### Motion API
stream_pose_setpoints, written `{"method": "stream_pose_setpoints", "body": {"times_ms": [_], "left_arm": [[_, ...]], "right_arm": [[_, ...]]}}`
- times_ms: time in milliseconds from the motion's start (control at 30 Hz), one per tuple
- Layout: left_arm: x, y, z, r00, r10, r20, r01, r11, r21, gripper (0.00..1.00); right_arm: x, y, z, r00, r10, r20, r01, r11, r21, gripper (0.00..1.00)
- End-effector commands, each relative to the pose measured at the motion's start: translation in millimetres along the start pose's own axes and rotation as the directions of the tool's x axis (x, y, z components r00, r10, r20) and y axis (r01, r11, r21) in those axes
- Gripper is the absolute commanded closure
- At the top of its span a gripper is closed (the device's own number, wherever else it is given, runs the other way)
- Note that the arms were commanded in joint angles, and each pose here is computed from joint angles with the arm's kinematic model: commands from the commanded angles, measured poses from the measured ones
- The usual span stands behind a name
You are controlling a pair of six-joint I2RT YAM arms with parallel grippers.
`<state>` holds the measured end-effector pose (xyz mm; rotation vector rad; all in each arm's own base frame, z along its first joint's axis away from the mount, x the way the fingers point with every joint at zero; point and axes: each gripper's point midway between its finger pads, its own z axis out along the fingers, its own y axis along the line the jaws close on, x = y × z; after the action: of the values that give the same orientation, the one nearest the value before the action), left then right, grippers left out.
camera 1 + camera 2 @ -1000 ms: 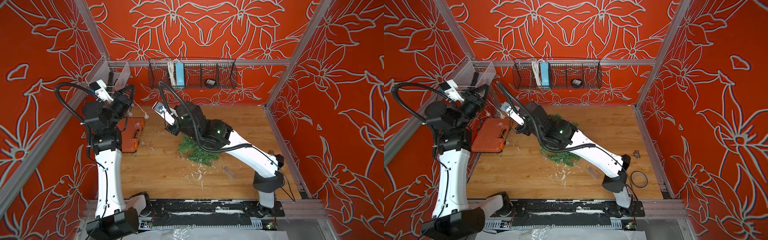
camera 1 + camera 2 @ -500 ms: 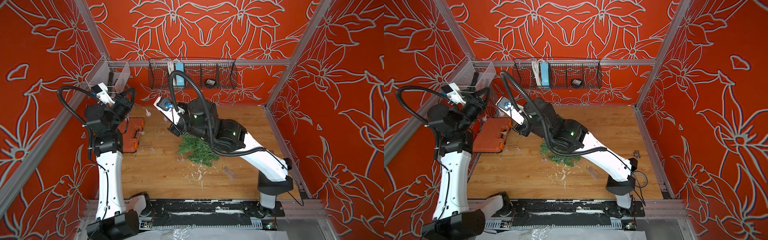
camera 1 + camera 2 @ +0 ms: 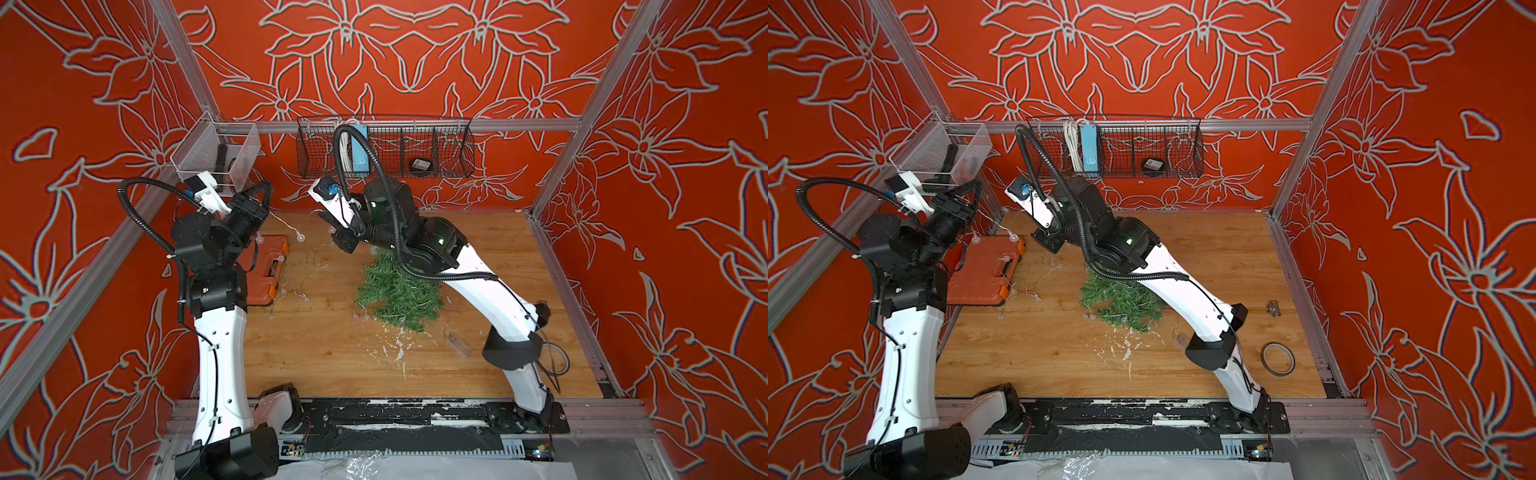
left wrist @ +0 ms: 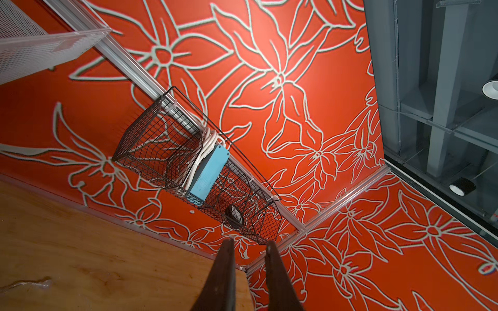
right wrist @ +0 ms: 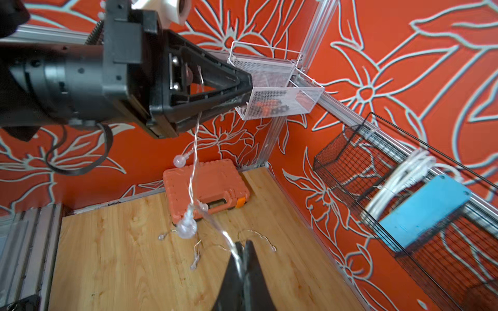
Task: Remove string lights from the small christmas tree
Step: Remove the light string from the Christmas tree.
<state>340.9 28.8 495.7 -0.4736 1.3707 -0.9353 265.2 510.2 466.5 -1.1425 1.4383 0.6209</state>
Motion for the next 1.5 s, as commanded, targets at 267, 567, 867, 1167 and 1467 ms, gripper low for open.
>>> {"method": "stream_pose_setpoints", "body": {"times_ms": [267,567,867,1167,1467], "left_arm": [[4,8,-7,0.999,0.03,0.02,-0.03,0.999,-0.029,1.0],[9,16,-9,1.0,0.027,0.013,-0.026,0.998,-0.049,1.0],[38,36,-15,0.999,-0.03,-0.042,0.028,0.999,-0.036,1.0],[68,35,-20,0.993,0.002,-0.115,-0.006,0.999,-0.039,0.82],[130,92,-34,0.972,-0.113,-0.207,0.096,0.991,-0.092,0.29]], "right_arm": [[-23,104,-21,0.996,0.081,0.048,-0.056,0.921,-0.386,1.0],[-61,128,-62,0.979,0.172,0.107,-0.092,0.849,-0.52,1.0],[-44,98,-58,0.98,0.198,0.036,-0.171,0.914,-0.367,1.0],[-8,39,-14,0.983,0.182,-0.015,-0.182,0.967,-0.176,1.0],[24,-9,12,0.975,0.216,-0.061,-0.211,0.974,0.08,1.0]]}}
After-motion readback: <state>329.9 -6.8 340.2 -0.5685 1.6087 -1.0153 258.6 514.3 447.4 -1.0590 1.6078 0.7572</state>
